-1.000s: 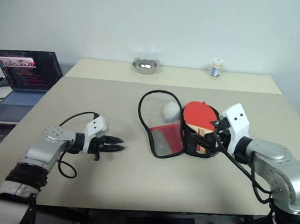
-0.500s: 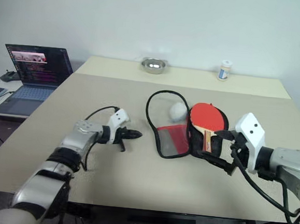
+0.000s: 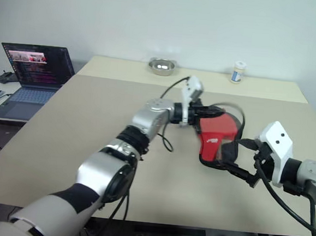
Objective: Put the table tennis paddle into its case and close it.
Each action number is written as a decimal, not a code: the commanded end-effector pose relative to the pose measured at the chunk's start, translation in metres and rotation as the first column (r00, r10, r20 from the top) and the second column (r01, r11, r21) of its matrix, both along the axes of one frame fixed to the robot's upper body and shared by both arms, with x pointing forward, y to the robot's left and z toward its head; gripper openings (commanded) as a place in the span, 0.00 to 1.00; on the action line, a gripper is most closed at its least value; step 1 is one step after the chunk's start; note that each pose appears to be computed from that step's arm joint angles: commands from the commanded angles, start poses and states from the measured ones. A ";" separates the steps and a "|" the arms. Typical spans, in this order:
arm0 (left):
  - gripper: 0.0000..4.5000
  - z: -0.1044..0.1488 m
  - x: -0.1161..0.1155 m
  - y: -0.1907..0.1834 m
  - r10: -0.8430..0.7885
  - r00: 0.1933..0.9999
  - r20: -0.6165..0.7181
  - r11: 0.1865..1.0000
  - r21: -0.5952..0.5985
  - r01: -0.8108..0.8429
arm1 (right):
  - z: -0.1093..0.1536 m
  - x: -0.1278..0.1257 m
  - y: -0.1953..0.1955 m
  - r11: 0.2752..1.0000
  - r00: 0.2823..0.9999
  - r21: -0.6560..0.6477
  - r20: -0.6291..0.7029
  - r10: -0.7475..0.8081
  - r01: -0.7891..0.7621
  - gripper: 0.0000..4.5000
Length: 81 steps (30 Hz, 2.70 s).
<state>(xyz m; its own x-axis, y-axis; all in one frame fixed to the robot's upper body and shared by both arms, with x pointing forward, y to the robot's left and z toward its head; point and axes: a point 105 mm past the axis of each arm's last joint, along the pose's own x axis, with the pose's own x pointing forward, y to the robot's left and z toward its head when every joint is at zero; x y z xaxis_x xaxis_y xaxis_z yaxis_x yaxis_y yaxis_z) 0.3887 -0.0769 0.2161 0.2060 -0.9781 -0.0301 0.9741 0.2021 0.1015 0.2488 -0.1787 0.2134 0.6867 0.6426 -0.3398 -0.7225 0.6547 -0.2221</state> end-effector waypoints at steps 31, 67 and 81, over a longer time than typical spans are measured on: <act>0.01 -0.008 -0.032 0.147 0.006 0.996 0.087 0.999 0.036 -0.009 | -0.089 0.152 -0.055 0.861 0.857 0.065 -0.157 -0.491 0.505 1.00; 0.00 -0.039 -0.047 0.200 0.022 0.999 0.032 0.973 0.228 -0.028 | -0.117 0.149 0.057 0.955 0.911 0.197 -0.389 -0.134 0.224 0.01; 0.00 -0.034 -0.079 0.199 -0.105 0.994 -0.022 0.963 0.249 0.107 | -0.116 0.068 0.143 0.955 0.905 0.293 -0.416 0.090 0.040 0.01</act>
